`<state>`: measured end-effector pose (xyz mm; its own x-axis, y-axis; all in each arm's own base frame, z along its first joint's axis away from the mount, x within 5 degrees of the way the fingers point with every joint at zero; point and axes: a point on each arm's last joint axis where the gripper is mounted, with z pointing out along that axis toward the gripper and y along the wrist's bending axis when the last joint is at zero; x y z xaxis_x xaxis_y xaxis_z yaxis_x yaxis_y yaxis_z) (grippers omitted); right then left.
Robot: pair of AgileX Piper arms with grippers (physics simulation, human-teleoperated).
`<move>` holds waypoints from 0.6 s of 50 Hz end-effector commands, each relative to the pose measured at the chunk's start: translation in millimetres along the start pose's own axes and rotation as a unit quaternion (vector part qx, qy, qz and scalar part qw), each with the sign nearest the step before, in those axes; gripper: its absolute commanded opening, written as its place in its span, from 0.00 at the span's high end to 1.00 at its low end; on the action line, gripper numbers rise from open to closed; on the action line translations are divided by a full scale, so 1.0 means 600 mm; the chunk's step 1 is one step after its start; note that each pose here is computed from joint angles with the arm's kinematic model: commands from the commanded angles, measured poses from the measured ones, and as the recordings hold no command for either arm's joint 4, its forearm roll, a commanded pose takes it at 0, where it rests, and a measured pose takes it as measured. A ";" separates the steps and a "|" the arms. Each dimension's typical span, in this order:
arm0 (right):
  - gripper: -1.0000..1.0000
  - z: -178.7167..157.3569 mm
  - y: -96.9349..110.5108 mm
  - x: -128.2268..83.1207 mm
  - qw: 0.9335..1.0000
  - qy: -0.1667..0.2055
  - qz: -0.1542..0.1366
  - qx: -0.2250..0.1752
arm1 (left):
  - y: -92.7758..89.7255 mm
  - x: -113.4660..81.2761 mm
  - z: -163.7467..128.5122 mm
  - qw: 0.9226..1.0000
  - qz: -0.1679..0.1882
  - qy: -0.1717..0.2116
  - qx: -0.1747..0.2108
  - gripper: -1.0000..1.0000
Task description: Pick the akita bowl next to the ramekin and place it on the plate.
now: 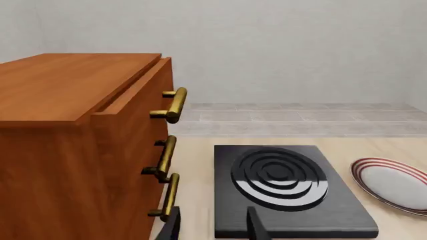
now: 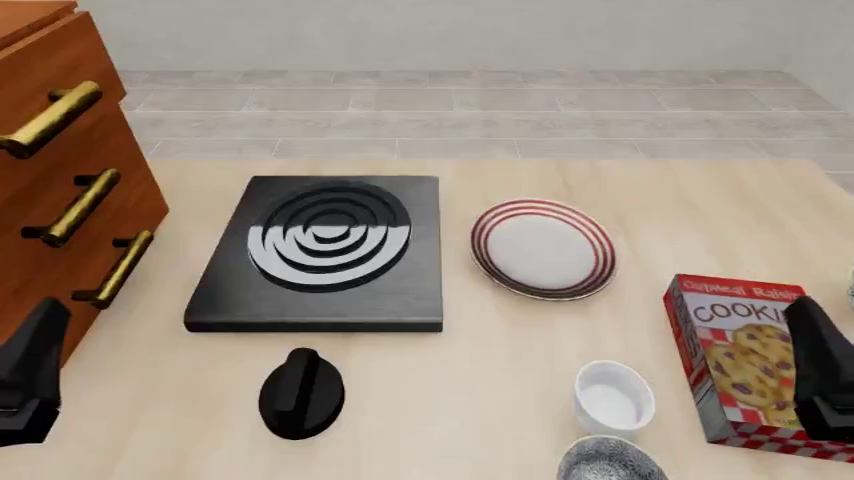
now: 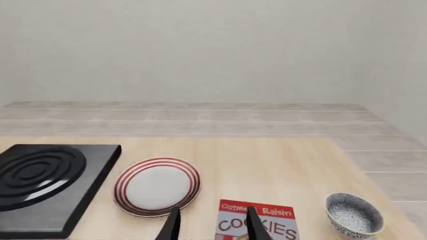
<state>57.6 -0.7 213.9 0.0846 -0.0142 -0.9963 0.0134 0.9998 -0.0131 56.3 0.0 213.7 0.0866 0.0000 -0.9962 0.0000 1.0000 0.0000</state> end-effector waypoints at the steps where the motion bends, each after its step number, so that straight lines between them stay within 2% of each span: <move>1: 0.00 0.000 0.002 0.001 1.000 0.003 0.004 -0.011 | 0.000 -0.001 0.001 1.000 0.000 0.000 0.000 0.00; 30: 0.00 -0.002 0.005 -0.006 1.000 -0.002 -0.010 -0.025 | 0.000 -0.001 0.001 1.000 0.000 0.000 0.000 0.00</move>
<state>56.1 1.6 215.5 0.0877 -0.0260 -0.9958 -0.0254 0.9993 -0.0283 56.6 0.0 214.4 0.0858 0.0000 -0.9963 0.0000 1.0000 0.0000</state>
